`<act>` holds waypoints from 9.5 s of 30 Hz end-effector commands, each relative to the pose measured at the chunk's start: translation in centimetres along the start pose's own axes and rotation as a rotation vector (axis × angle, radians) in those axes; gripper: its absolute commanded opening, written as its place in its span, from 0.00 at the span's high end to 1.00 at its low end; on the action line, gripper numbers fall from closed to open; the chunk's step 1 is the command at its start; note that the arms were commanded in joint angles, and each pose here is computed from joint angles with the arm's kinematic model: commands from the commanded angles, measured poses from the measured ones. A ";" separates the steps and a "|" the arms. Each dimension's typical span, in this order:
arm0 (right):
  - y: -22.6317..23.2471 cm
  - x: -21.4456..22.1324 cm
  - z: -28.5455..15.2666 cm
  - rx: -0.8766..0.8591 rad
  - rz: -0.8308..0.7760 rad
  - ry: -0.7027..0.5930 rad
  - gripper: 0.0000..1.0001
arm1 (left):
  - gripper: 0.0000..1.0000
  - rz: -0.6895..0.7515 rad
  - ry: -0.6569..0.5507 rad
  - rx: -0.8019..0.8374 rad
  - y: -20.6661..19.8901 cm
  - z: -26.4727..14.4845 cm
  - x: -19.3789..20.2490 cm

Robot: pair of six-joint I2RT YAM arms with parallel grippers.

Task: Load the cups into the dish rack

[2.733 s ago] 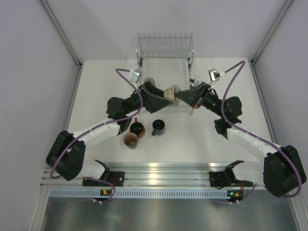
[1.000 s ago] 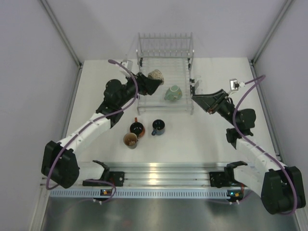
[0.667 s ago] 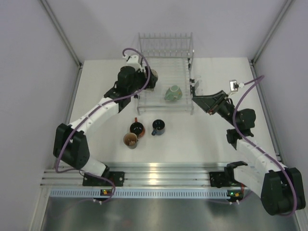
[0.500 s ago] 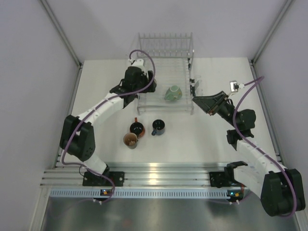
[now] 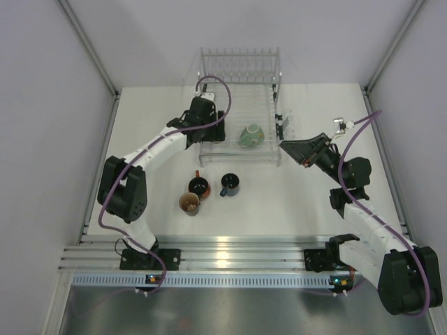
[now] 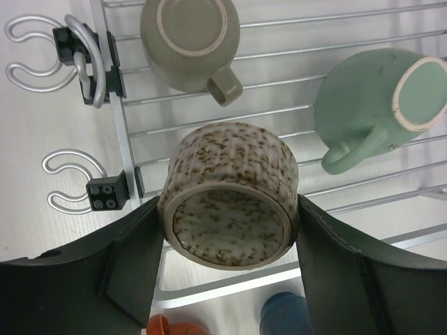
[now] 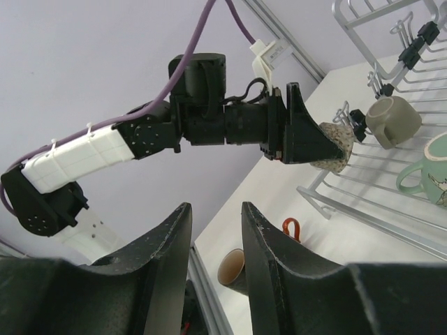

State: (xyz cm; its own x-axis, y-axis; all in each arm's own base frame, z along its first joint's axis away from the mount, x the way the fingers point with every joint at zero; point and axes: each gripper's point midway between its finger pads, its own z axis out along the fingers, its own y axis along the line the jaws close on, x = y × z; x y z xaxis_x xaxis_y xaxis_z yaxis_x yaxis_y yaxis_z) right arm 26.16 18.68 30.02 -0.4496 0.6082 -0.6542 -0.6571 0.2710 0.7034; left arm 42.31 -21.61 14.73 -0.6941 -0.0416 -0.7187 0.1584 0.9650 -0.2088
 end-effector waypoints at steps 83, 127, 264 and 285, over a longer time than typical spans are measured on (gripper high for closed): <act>-7.2 13.1 5.2 0.589 -0.428 0.533 0.62 | 0.02 0.030 -0.368 0.472 -5.8 -17.0 -3.3; -10.1 17.3 0.8 0.810 -0.553 0.809 1.00 | 0.02 -0.060 -0.355 0.211 0.9 -17.9 -1.8; -2.9 -2.2 -2.9 0.337 -0.477 -0.166 0.57 | 1.00 0.163 -0.358 0.084 -7.3 2.6 -15.6; -5.3 -2.6 -3.9 0.331 -0.425 -0.172 0.57 | 1.00 0.253 -0.167 0.049 -5.7 7.9 -9.6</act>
State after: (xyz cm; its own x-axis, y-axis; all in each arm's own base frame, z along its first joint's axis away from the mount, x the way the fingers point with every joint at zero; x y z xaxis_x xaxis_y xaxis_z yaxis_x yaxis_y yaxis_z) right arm 28.67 12.98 25.08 -0.1254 0.4896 -0.8629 -0.4850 0.7285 0.4839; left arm 52.61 -28.29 14.54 -0.5714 0.1608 -0.8047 0.3292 0.9432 -0.0453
